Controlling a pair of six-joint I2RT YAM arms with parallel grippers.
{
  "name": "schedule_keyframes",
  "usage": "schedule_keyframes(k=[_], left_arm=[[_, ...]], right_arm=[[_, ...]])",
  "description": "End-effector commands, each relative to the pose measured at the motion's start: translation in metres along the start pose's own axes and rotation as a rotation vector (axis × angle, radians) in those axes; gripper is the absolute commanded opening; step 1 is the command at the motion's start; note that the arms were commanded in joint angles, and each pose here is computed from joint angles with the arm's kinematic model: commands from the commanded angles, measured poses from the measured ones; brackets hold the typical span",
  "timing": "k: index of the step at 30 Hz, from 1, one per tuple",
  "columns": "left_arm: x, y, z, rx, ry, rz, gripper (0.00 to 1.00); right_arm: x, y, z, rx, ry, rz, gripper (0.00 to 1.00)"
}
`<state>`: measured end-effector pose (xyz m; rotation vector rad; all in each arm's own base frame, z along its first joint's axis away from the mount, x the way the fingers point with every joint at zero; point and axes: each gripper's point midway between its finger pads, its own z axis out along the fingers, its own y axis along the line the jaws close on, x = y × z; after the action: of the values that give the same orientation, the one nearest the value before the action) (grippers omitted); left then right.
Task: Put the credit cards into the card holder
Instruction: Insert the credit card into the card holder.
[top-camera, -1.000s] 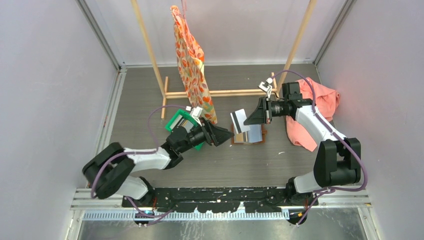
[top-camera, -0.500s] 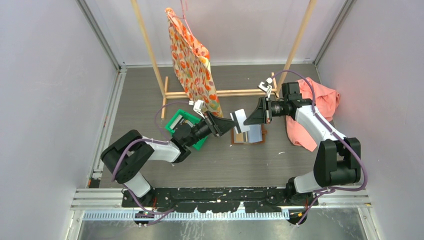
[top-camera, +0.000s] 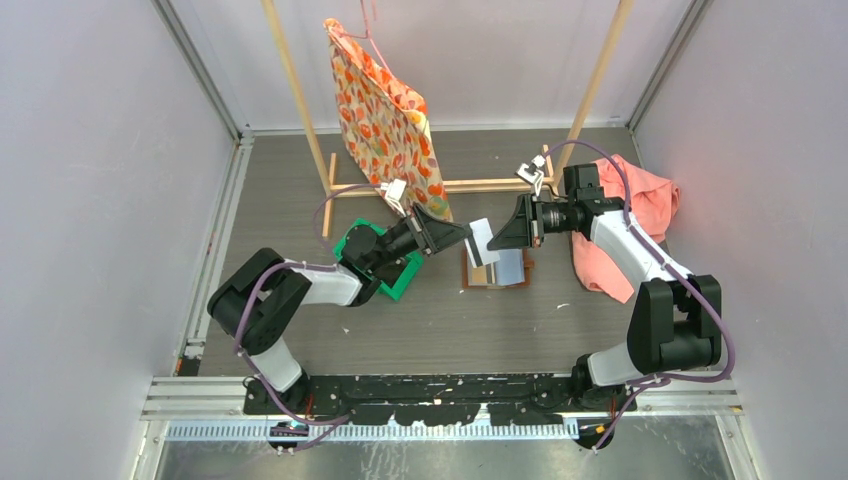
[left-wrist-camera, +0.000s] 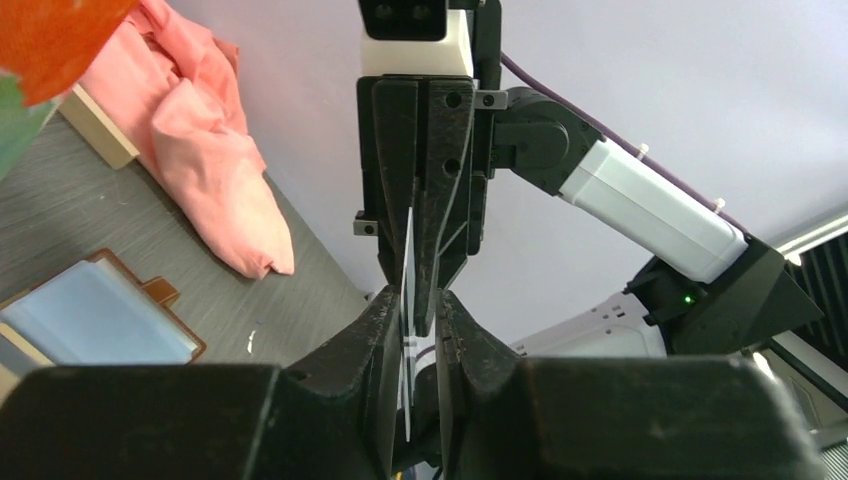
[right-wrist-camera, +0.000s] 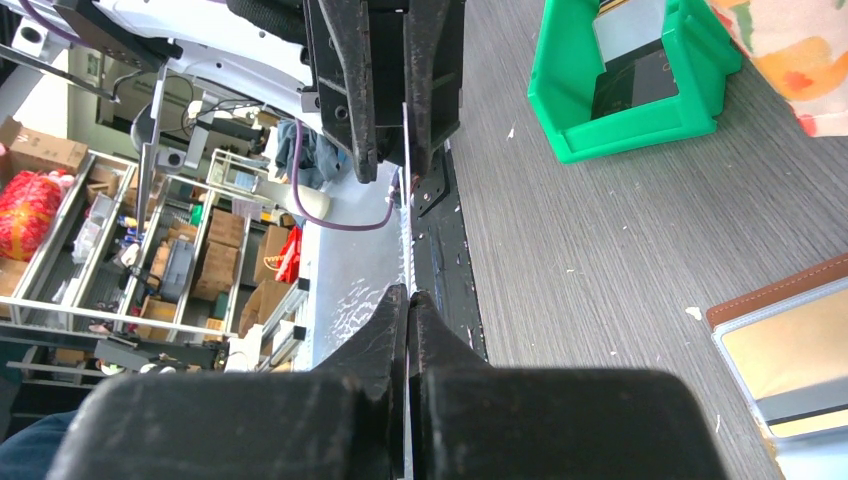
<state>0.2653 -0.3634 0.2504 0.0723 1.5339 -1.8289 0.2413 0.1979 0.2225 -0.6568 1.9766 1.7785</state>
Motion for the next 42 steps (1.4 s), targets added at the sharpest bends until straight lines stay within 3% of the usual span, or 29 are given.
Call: schedule_keyframes(k=[1, 3, 6, 8, 10, 12, 14, 15, 16, 19, 25, 31, 37, 42], left_arm=[[-0.001, -0.02, 0.003, 0.083, 0.077, 0.016, 0.18], [0.001, -0.02, 0.004, 0.087, 0.106, 0.017, 0.03], [0.002, -0.021, 0.003, 0.086, 0.157, 0.017, 0.0], [0.003, -0.018, 0.0, 0.063, 0.187, 0.031, 0.0], [0.003, -0.012, -0.005, 0.027, 0.218, 0.064, 0.0], [0.003, -0.005, -0.011, -0.029, 0.245, 0.11, 0.0], [0.006, 0.006, -0.02, -0.113, 0.284, 0.164, 0.0], [0.009, 0.013, -0.025, -0.146, 0.304, 0.196, 0.0], [0.008, 0.015, -0.028, -0.169, 0.304, 0.232, 0.0], [0.007, 0.022, -0.033, -0.189, 0.266, 0.265, 0.0], [0.007, 0.034, -0.027, -0.179, 0.16, 0.226, 0.0], [0.011, 0.042, -0.028, -0.181, 0.129, 0.215, 0.0], [0.018, 0.055, -0.031, -0.213, 0.128, 0.203, 0.0], [0.023, 0.063, -0.032, -0.22, 0.117, 0.179, 0.0]], right_arm=[[-0.003, 0.001, -0.001, -0.01, -0.005, -0.024, 0.01], [-0.003, 0.0, 0.0, -0.007, -0.004, -0.023, 0.01], [-0.002, -0.002, 0.0, 0.01, -0.004, -0.026, 0.03], [-0.002, -0.004, -0.001, 0.029, -0.006, -0.035, 0.12], [-0.001, -0.009, -0.002, 0.069, 0.0, -0.049, 0.33], [0.007, -0.015, -0.011, 0.164, 0.047, -0.108, 0.65], [0.018, -0.029, -0.026, 0.303, 0.153, -0.204, 0.8], [0.019, -0.042, -0.035, 0.393, 0.178, -0.225, 0.94], [0.02, -0.061, -0.048, 0.527, 0.175, -0.186, 0.99], [0.027, -0.1, -0.075, 0.752, 0.138, -0.158, 1.0], [0.039, -0.15, -0.107, 0.98, 0.177, -0.008, 1.0], [0.051, -0.172, -0.105, 0.934, 0.179, 0.161, 0.92], [0.056, -0.191, -0.093, 0.846, 0.207, 0.301, 0.66], [0.059, -0.195, -0.084, 0.78, 0.215, 0.347, 0.54]])
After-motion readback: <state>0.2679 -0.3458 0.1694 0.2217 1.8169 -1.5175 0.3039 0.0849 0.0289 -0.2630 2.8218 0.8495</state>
